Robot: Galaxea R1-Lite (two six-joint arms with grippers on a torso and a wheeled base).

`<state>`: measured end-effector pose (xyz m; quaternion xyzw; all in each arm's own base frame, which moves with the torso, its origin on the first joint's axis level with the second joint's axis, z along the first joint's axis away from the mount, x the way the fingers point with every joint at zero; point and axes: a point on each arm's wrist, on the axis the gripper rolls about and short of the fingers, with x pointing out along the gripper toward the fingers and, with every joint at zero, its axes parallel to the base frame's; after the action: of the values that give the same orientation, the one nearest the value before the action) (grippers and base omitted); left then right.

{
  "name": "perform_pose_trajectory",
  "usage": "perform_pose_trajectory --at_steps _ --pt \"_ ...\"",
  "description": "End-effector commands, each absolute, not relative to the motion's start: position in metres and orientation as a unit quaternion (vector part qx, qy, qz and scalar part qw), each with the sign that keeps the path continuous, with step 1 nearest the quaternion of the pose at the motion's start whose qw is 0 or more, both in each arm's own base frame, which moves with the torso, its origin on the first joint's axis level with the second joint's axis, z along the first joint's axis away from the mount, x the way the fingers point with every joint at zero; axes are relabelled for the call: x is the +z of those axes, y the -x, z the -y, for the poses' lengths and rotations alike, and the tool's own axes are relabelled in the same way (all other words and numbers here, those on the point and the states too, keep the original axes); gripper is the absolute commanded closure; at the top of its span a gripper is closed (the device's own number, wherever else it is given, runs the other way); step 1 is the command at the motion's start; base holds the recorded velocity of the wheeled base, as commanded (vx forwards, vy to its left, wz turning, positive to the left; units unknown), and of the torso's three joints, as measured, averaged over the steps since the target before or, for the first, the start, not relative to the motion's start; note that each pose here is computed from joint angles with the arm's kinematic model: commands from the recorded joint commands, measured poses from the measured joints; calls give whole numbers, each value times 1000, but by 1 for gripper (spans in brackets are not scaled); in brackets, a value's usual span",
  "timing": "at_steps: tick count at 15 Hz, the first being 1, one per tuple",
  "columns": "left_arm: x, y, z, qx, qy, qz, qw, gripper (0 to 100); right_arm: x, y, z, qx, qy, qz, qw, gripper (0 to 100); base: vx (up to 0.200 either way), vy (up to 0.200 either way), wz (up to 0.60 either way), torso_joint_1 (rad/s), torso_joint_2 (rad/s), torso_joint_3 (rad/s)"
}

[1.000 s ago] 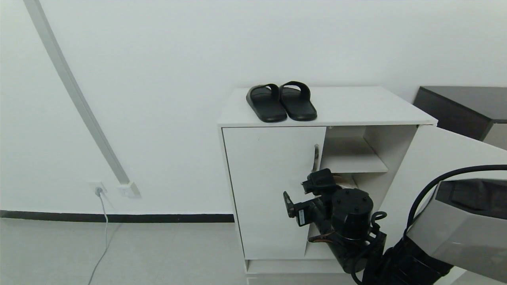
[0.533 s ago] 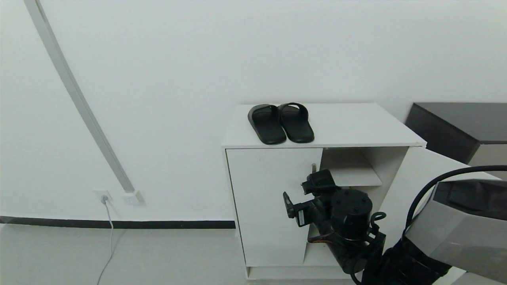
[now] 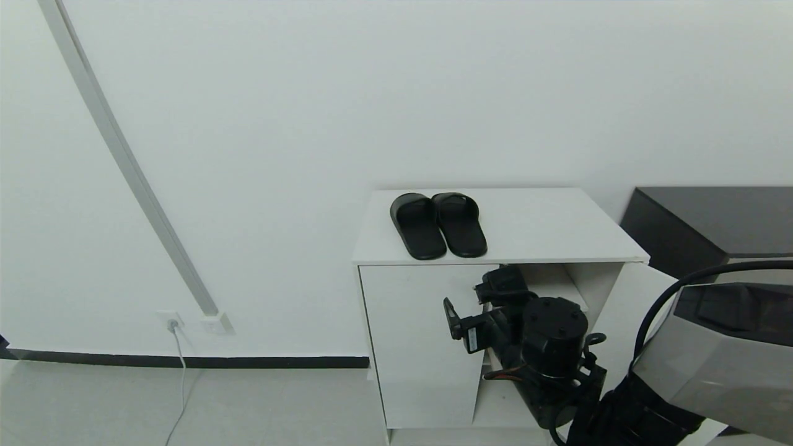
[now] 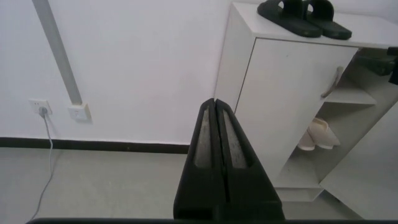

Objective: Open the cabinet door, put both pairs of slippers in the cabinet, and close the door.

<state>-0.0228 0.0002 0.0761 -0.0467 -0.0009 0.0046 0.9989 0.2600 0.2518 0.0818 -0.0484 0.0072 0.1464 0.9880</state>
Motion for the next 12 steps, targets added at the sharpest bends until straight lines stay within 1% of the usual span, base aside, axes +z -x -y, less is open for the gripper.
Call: perform_pose_trajectory --at_steps 1,3,4,5,7,9,10,11,12 --pt "76 23 0 5 45 1 999 100 81 -260 -251 148 51 -7 988 0 0 0 0 222 -471 -261" --pt "76 23 0 5 45 1 999 100 86 -260 -251 149 54 12 987 0 0 0 0 190 -422 -239" --pt "76 23 0 5 45 0 999 100 85 -264 -248 151 64 17 986 0 0 0 0 85 -198 -100" --pt "76 23 0 5 45 0 999 100 83 -268 -247 157 69 18 985 0 0 0 0 32 -56 -41" --pt "76 23 0 5 45 1 999 100 94 -280 -254 165 63 32 984 0 0 0 0 0 0 0" --pt "76 23 0 5 45 1 999 100 111 -291 -264 168 64 19 984 0 0 0 0 0 0 0" --pt "76 23 0 5 45 1 999 100 131 -298 -271 169 50 -10 984 0 0 0 0 0 0 0" --pt "76 23 0 5 45 1 999 100 139 -301 -275 169 40 -20 985 0 0 0 0 0 0 0" --pt "76 23 0 5 44 1 999 100 161 -307 -282 155 14 -40 987 0 0 0 0 0 0 0"
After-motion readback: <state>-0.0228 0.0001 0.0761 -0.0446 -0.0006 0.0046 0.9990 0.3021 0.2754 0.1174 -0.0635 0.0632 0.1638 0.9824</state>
